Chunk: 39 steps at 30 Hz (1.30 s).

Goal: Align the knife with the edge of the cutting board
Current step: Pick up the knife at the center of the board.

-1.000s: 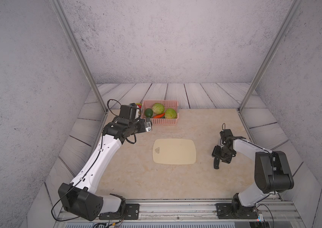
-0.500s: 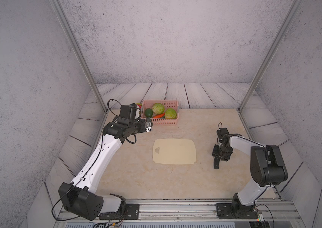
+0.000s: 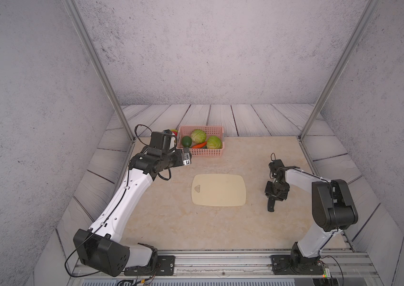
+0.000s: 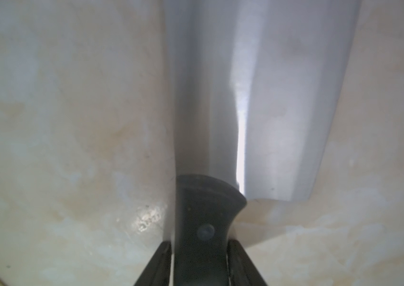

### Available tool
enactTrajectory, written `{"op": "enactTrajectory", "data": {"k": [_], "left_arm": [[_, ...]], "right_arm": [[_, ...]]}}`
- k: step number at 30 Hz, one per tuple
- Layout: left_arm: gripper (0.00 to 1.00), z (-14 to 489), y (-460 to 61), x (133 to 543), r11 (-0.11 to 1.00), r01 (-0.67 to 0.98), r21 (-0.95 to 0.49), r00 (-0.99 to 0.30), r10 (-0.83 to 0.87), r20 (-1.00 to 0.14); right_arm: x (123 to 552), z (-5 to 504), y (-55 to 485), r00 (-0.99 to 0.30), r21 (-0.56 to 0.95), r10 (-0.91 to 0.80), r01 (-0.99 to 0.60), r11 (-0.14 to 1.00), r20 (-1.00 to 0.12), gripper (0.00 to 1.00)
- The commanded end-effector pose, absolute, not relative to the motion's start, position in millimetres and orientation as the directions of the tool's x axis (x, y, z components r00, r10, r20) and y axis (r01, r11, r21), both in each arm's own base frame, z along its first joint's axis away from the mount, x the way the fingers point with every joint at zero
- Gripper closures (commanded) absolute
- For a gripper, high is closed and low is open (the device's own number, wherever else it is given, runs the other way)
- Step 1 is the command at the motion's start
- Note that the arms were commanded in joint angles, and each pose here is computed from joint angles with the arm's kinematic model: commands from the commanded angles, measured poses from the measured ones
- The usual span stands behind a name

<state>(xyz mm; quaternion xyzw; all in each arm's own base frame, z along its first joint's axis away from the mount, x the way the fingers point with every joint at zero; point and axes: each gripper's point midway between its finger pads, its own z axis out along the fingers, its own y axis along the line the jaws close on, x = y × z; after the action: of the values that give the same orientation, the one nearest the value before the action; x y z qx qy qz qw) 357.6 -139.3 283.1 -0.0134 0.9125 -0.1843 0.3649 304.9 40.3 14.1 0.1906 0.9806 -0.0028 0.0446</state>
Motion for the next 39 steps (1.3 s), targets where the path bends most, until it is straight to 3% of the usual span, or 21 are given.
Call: {"op": "enactTrajectory", "data": {"k": [1,11,32,39], "left_arm": [[0.02,280.0,-138.7,359.1,0.928,0.105,-0.357,-0.742,-0.165,-0.65],[0.02,278.8,-137.2,359.9,0.928,0.099,-0.359,-0.743,-0.171,-0.647],[0.02,277.7,-136.5,362.0,0.918,0.093,-0.386,-0.747,-0.192,-0.636],[0.02,277.0,-136.5,362.7,0.912,0.089,-0.399,-0.75,-0.202,-0.629]], "right_arm": [[284.8,-1.7,38.0,-0.934,-0.039,0.356,0.356,0.934,-0.013,0.64],[281.9,6.6,39.9,-0.944,-0.009,0.328,0.329,0.944,-0.045,1.0],[272.1,64.3,42.8,-0.949,-0.03,0.223,0.235,0.971,-0.225,1.0],[270.3,57.6,60.3,-0.954,0.015,0.207,0.209,0.978,-0.216,1.0]]}}
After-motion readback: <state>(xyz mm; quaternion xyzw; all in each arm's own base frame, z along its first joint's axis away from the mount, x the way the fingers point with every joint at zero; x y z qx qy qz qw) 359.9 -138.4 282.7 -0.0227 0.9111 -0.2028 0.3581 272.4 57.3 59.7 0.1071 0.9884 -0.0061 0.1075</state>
